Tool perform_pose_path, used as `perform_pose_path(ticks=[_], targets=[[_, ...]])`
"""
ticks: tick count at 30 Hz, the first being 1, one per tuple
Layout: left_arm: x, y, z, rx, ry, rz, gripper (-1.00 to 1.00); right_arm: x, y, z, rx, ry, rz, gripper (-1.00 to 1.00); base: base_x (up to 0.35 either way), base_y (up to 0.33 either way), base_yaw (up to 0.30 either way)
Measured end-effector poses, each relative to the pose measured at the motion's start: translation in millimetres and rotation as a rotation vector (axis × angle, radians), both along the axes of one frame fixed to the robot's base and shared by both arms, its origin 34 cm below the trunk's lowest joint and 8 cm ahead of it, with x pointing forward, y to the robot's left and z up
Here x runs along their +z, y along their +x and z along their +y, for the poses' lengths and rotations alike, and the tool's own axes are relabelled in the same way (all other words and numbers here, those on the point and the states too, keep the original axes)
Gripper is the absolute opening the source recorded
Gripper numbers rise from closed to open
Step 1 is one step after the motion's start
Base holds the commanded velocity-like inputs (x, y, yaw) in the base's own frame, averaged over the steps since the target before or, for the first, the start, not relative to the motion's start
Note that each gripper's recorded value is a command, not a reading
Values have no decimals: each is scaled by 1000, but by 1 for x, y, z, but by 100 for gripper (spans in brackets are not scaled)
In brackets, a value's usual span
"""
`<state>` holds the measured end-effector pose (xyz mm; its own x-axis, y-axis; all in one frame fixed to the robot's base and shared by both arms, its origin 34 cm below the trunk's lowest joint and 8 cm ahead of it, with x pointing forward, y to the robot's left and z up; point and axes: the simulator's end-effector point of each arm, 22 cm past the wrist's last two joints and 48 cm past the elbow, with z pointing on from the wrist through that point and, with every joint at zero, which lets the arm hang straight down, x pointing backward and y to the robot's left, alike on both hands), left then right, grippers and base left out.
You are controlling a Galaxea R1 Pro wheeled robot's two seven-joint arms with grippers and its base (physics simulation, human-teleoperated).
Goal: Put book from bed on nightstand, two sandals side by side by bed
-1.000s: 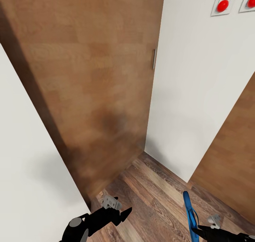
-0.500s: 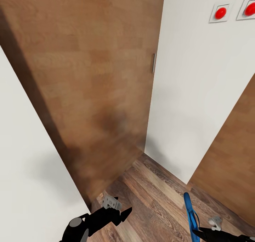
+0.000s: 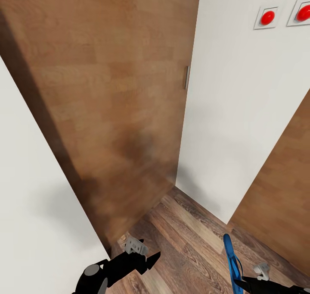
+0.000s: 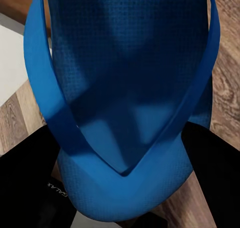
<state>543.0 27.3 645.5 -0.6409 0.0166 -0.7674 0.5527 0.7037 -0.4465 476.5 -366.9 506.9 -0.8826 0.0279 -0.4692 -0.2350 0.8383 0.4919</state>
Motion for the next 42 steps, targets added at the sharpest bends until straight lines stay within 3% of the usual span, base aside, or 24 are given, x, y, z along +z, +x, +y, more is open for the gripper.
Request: perform_pose_path(ticks=[9, 42], targets=[[0, 0, 0, 0, 0, 1, 100, 0, 0, 0, 0, 0, 0, -100, 0, 0, 0], [58, 0, -6, -15, -1, 4, 100, 58, 4, 1, 0, 1, 1, -100, 0, 0, 0]])
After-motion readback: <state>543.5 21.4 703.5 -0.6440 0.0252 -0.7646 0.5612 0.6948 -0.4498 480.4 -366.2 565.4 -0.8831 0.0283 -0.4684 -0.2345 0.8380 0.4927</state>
